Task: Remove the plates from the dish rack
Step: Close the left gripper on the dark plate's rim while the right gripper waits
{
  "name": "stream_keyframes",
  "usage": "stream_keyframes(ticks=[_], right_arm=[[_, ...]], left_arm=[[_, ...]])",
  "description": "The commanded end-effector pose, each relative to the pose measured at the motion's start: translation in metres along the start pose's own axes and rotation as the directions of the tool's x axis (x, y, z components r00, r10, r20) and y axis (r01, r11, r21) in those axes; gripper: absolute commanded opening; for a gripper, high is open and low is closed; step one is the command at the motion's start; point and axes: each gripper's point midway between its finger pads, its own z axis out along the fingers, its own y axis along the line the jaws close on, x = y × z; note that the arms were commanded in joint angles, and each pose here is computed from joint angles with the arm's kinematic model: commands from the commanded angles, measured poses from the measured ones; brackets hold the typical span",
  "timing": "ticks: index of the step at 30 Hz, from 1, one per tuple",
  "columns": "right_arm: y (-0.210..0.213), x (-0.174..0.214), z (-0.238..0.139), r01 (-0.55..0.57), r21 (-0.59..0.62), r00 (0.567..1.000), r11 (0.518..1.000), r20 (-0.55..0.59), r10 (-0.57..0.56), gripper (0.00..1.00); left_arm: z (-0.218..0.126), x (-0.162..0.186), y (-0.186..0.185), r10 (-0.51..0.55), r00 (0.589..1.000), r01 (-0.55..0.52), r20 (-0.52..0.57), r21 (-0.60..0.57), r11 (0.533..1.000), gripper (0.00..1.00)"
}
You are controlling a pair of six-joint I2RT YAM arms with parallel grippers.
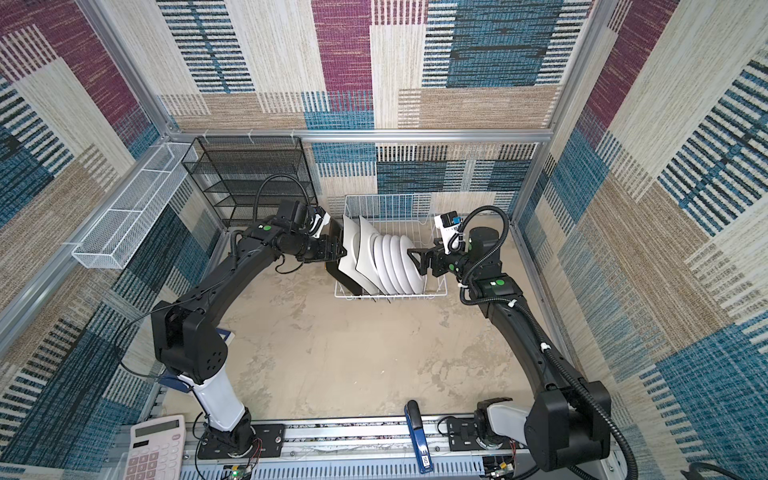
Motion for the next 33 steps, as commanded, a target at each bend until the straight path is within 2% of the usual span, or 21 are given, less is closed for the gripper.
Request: stream_keyframes(ticks=[1,6,12,19,23,29,33], right_arm=[[-0.002,-0.006,0.001,0.013,0.022,1.0,1.0,0.01,-0.013,0.99],[-0.003,-0.007,0.003,0.016,0.031,1.0,0.999,0.002,-0.016,0.99],[-0.005,-0.004,0.004,0.015,0.045,1.0,0.999,-0.003,-0.015,0.99],[-0.005,-0.001,0.007,0.015,0.045,1.0,0.999,-0.011,-0.014,0.99],[-0.006,0.0,0.009,0.012,0.046,1.0,0.999,-0.015,-0.011,0.99],[-0.007,-0.001,0.008,0.013,0.052,1.0,0.999,-0.012,-0.012,0.99],[-0.008,0.0,0.007,0.011,0.06,1.0,0.998,-0.012,-0.011,0.99]], left_arm=[[0.005,0.004,0.014,-0.023,0.999,0.021,-0.034,-0.063,0.998,0.7],[0.001,-0.002,0.008,-0.016,0.999,0.015,-0.028,-0.046,0.999,0.71],[-0.016,-0.009,-0.003,-0.009,1.0,0.009,0.008,-0.022,1.0,0.78],[-0.039,-0.016,-0.003,0.002,0.998,0.002,0.068,-0.055,0.999,0.8],[-0.041,-0.017,0.006,-0.008,0.997,0.015,0.078,-0.087,0.996,0.76],[-0.033,-0.014,0.023,-0.05,0.997,0.057,0.067,-0.118,0.991,0.64],[-0.022,-0.013,0.027,-0.06,0.997,0.066,0.052,-0.107,0.992,0.62]])
